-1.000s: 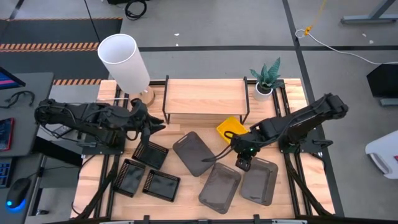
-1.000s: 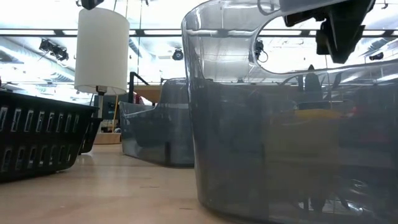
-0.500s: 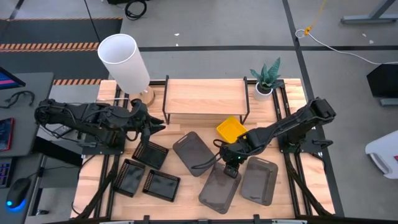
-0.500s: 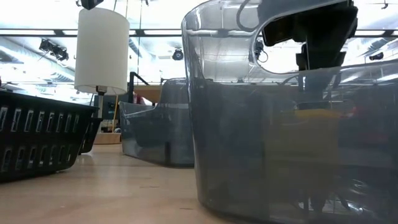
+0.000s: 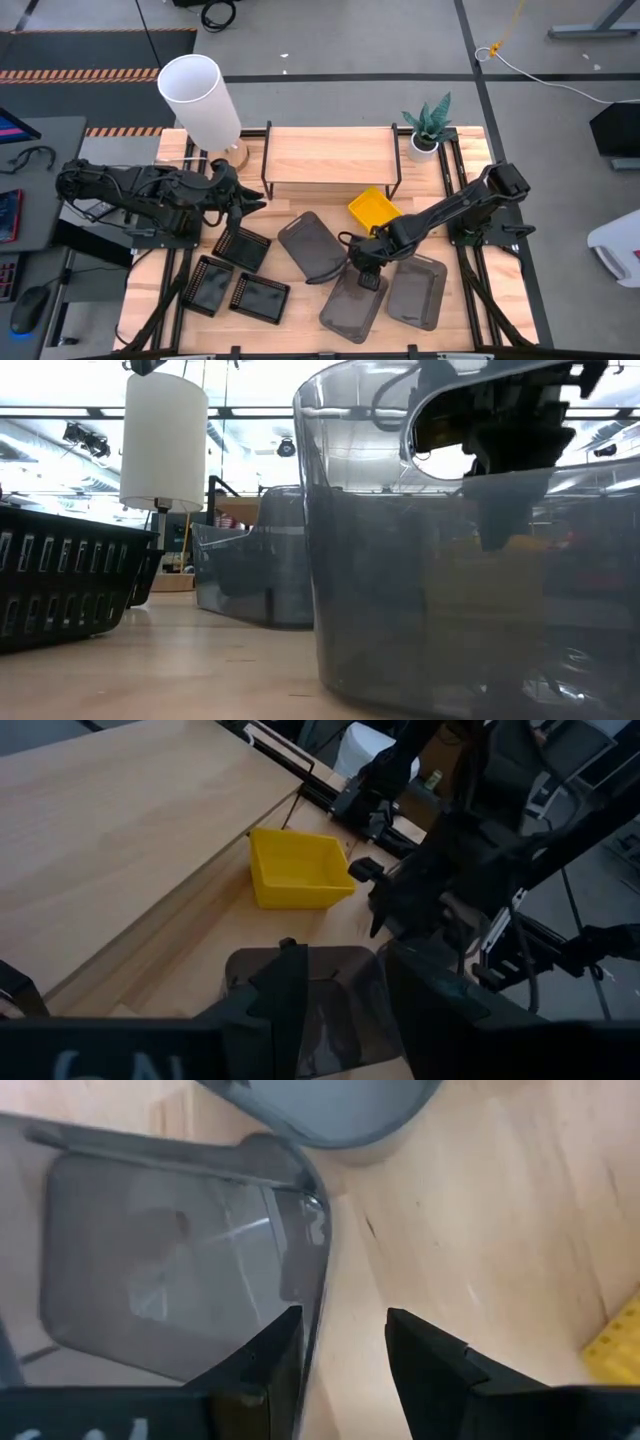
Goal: Stack baskets on shelf by color
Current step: Stack the middle gray bin on top of the right gray bin
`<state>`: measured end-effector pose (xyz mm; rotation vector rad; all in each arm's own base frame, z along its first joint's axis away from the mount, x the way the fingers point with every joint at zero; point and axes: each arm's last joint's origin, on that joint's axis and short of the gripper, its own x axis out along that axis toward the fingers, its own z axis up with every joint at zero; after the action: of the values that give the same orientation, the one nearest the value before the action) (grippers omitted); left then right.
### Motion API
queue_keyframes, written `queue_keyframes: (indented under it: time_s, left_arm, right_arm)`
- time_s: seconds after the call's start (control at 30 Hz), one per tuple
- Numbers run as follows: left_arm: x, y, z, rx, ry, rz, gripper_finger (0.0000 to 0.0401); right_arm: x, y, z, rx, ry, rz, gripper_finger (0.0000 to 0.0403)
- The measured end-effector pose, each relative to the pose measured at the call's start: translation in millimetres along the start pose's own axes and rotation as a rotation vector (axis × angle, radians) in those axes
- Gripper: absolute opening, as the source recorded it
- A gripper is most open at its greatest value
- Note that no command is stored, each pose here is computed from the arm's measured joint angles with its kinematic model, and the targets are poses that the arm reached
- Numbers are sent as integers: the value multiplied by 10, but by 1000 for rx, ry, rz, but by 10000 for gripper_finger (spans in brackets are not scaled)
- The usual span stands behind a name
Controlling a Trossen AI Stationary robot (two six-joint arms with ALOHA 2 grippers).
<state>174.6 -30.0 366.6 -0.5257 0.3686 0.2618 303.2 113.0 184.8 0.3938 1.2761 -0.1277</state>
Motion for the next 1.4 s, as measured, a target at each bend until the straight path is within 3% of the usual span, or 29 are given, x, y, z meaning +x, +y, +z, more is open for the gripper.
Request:
queue_keyframes:
  time_s: [0.23, 0.57, 1.07, 1.4]
  left_arm:
    - [0, -3, 3, -4, -3, -3, 142]
    - [0, -2, 1, -3, -2, -2, 142]
    - [0, -1, 2, -4, -3, 1, 142]
    - [0, -4, 5, -6, -7, -2, 142]
  right_arm:
    - [193, 32, -11, -42, 44, 8, 121]
    - [269, 43, -45, -36, 114, 42, 10]
    - [109, 23, -6, -6, 146, 107, 6]
    - [-445, 33, 108, 5, 50, 139, 5]
